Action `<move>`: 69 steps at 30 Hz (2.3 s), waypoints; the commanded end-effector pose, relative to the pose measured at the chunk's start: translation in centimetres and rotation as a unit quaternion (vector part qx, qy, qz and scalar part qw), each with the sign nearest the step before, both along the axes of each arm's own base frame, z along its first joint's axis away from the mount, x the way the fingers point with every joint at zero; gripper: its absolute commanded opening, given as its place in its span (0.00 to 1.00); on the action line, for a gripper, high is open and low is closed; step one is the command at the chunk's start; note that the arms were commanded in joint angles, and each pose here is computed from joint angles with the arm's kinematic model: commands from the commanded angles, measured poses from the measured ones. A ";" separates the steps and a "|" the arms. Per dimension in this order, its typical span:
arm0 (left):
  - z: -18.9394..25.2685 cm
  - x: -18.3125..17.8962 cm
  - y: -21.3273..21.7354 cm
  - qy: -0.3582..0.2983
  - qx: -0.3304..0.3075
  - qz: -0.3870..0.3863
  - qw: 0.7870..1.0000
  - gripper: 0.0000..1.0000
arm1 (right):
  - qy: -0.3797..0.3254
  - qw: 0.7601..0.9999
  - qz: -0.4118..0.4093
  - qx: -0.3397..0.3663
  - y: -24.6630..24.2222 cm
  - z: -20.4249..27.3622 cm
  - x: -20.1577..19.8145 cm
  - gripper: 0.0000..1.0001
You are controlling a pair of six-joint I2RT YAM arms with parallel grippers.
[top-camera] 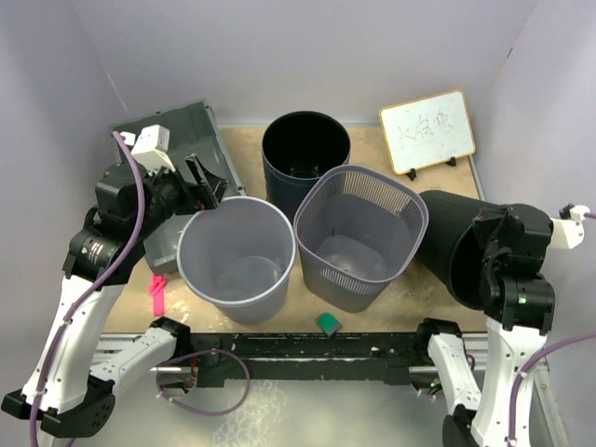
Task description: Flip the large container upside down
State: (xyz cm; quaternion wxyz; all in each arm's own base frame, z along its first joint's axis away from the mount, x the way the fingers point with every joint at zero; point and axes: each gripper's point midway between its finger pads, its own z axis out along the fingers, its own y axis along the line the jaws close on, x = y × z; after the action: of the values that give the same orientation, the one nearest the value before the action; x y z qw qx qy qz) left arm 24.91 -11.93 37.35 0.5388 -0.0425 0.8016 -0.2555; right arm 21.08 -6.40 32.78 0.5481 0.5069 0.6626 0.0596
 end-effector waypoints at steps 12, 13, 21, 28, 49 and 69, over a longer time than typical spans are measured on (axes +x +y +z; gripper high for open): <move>1.4 0.2 -1.1 -0.025 -0.020 -0.025 0.999 0.83 | 0.112 0.985 -0.114 0.070 -0.3 -13.6 -8.5 0.21; 1.9 0.2 -1.3 -0.029 -0.023 -0.028 0.999 0.83 | 0.108 0.986 -0.107 0.066 -0.3 -13.7 -8.4 0.22; 8.4 0.1 -2.3 -0.089 -0.061 -0.051 0.993 0.83 | 0.106 0.992 -0.005 0.070 2.1 -15.3 -4.8 0.27; 11.8 0.2 -4.8 -0.103 -0.114 -0.108 0.982 0.83 | 0.135 0.987 0.037 0.075 3.2 -16.7 -3.1 0.35; 10.2 1.1 -10.9 -0.069 -0.108 -0.166 0.978 0.83 | 0.198 0.978 0.065 0.005 2.4 -13.7 -6.5 0.89; 8.8 0.1 -19.9 -0.053 -0.029 -0.207 0.977 0.83 | 0.198 0.976 0.070 -0.064 0.7 -6.4 -4.7 0.56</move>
State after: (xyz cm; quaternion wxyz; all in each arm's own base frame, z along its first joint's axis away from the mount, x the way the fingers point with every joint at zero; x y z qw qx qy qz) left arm 24.62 -31.22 44.45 0.4818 0.1234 0.7679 -0.4036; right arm 16.36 -4.73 26.04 0.4390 0.4183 0.7951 -0.0164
